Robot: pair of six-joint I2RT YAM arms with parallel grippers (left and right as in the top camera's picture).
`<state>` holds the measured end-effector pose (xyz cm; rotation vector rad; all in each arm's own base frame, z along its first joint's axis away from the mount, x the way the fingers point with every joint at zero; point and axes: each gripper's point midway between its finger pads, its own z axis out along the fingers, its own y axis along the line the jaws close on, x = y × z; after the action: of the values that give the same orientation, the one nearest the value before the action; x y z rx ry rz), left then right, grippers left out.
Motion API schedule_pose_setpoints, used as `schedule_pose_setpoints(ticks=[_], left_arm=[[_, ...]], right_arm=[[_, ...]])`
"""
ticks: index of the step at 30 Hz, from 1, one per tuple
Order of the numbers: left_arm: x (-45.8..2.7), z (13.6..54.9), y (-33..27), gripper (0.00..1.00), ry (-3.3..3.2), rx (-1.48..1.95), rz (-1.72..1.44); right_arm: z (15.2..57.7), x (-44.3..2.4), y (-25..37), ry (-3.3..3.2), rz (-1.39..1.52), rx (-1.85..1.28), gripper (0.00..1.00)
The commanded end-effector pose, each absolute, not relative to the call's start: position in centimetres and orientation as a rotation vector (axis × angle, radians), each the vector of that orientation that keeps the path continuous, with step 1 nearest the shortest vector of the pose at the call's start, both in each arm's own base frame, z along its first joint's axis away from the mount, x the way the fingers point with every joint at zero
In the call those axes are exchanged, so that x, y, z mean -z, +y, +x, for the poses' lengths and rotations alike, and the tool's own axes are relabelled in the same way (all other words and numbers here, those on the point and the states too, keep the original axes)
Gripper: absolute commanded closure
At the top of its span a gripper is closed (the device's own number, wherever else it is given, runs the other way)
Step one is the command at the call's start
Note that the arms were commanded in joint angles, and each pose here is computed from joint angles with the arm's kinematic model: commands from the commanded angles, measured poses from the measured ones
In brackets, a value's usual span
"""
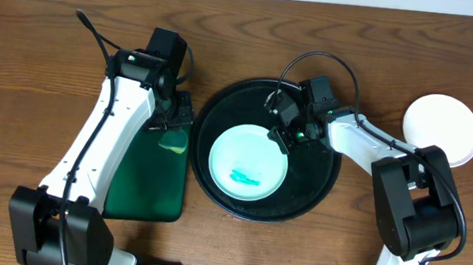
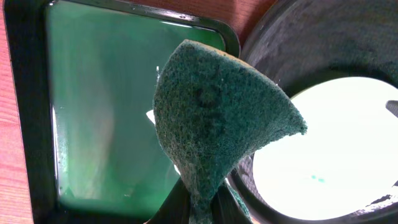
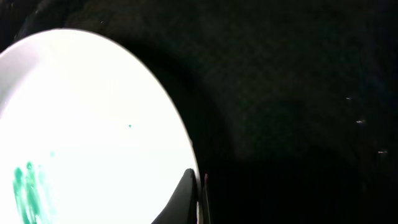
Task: Clean dirty plates on tray and stack at the side
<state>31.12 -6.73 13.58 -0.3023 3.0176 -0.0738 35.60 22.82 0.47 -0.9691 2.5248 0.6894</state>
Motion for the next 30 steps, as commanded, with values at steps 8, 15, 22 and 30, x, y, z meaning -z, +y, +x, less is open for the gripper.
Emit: schedule_pose_setpoints(ticks=[8, 15, 22, 30], left_arm=[[-13.4, 31.1, -6.6, 0.93, 3.025, 0.069, -0.294], [-13.4, 31.1, -6.6, 0.93, 3.024, 0.068, -0.294], [-13.4, 31.1, -6.6, 0.93, 3.024, 0.068, -0.294], [-13.4, 31.1, -6.6, 0.93, 3.024, 0.068, -0.293]], right_arm=[[38.8, 1.6, 16.9, 2.817, 0.012, -0.395, 0.99], [36.9, 2.1, 13.4, 2.894, 0.27, -0.156, 0.99], [36.2, -1.8, 13.3, 2.846, 0.045, -0.046, 0.98], [35.3, -6.1, 13.1, 2.769, -0.014, 0.005, 0.99]])
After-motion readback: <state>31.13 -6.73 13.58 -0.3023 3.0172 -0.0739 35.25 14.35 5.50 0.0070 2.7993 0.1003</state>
